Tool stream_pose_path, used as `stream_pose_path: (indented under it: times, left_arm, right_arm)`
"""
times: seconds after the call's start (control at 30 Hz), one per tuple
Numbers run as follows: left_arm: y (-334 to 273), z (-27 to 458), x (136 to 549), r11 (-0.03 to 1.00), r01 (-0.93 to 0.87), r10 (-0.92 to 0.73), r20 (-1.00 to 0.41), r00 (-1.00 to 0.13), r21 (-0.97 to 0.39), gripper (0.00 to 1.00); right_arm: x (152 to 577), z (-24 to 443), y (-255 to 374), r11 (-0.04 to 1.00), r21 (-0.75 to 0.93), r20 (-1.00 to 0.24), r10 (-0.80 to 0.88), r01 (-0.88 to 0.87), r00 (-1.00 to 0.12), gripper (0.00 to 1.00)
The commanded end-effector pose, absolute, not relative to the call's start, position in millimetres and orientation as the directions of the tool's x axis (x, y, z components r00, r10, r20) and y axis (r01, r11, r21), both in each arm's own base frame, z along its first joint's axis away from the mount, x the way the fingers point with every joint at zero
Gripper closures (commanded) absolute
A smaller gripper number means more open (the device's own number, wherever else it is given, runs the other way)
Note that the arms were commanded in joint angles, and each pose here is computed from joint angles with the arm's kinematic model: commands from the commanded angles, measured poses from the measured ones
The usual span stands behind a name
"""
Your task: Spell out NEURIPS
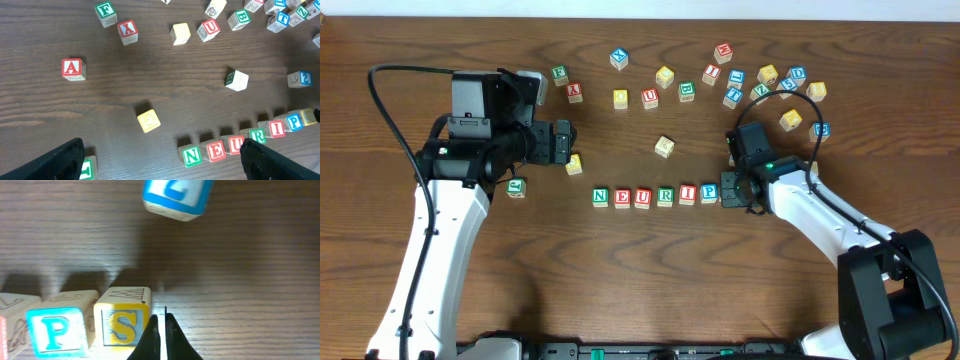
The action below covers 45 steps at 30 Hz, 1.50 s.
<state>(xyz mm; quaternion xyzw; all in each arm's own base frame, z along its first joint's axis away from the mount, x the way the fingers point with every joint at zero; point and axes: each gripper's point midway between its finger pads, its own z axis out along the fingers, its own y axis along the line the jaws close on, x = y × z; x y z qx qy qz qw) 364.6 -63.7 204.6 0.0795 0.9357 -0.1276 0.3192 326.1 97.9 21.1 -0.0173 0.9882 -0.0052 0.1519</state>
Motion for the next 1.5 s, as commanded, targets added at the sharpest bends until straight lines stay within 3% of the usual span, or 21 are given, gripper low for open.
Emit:
stream_pose_path:
  times: [0.0,1.47]
  left_arm:
    - [-64,218,367,0.952,0.245,0.07,-0.644,-0.762,-0.186,0.02]
    - [-65,218,367,0.951,0.245,0.07,-0.644,-0.762,-0.187,0.02]
  right_arm:
    - [322,17,108,0.996,-0.018,-0.292,-0.085,-0.083,-0.953,0.99]
    - [319,20,146,0.982,0.049,-0.321,-0.159,-0.184,-0.934,0.99]
